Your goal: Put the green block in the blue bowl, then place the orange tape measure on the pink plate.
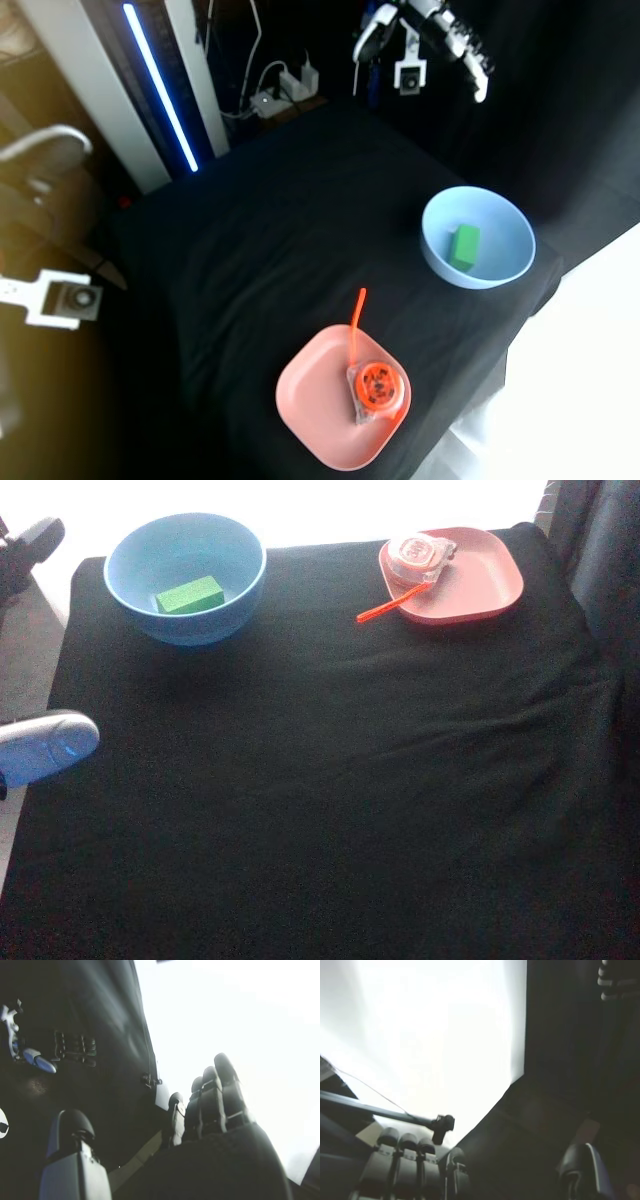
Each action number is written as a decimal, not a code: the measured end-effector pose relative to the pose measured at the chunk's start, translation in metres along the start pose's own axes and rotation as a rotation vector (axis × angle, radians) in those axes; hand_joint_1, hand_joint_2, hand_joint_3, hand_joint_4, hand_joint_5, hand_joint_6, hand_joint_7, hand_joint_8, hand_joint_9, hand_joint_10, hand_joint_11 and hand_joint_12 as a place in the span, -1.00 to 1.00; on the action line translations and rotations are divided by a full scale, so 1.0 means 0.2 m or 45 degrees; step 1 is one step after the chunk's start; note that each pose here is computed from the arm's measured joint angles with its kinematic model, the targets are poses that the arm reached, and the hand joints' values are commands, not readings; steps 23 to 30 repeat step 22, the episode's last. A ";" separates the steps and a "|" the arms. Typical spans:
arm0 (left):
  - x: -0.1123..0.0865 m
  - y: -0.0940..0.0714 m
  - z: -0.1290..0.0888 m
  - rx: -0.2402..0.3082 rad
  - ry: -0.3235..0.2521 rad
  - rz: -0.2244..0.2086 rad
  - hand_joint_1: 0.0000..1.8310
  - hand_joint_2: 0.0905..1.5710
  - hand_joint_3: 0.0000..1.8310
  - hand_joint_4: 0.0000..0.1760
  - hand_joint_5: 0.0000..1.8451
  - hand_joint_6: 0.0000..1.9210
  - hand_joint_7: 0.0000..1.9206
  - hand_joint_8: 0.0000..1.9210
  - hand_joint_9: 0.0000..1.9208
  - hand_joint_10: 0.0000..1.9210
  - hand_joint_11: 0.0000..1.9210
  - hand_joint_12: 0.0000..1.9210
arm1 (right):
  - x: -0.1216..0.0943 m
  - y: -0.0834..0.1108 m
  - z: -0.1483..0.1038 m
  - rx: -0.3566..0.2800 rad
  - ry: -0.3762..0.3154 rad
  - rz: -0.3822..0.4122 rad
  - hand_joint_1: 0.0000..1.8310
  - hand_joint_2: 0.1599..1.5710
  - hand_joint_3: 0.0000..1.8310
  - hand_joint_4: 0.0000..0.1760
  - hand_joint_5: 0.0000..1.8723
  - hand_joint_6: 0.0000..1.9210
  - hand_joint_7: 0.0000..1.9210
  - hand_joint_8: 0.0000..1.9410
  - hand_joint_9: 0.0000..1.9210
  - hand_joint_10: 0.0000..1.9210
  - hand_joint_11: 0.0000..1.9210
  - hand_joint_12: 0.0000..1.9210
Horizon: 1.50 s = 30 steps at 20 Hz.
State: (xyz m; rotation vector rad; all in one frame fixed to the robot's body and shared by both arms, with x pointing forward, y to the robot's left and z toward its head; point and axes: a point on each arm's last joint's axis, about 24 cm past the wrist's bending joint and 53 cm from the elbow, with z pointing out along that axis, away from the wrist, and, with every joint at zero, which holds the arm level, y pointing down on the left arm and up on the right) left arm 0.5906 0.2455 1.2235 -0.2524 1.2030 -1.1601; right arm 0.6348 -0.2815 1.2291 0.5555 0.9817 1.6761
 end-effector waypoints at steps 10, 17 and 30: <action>0.07 -0.07 0.07 0.105 -0.015 -0.104 -1.00 0.48 -1.00 -0.89 -0.95 -1.00 -0.84 -1.00 -0.78 -0.99 -0.92 -0.54 | 0.39 -0.02 -0.07 0.019 0.297 0.125 -0.30 0.29 -0.99 -0.45 -0.86 -0.99 -0.83 -0.99 -0.81 -0.98 -0.93 -0.96; -0.02 -0.36 0.22 0.386 -0.105 -0.006 -0.58 0.44 -1.00 0.14 -0.99 -0.54 -0.79 -1.00 -0.65 -1.00 -0.94 0.19 | 0.39 0.37 0.14 -0.308 0.352 0.041 -0.31 0.60 -1.00 0.34 -0.90 0.14 -0.75 -0.98 -0.76 -0.99 -1.00 -0.22; -0.05 -0.43 0.22 0.420 -0.111 0.073 -0.06 0.43 -1.00 -1.00 -0.54 -0.10 -0.13 -0.87 -0.13 -0.91 -0.70 0.24 | 0.36 0.37 0.15 -0.270 0.347 0.009 -0.41 0.94 -1.00 -1.00 -0.77 -0.56 -0.66 -0.94 -0.60 -0.92 -0.97 -0.05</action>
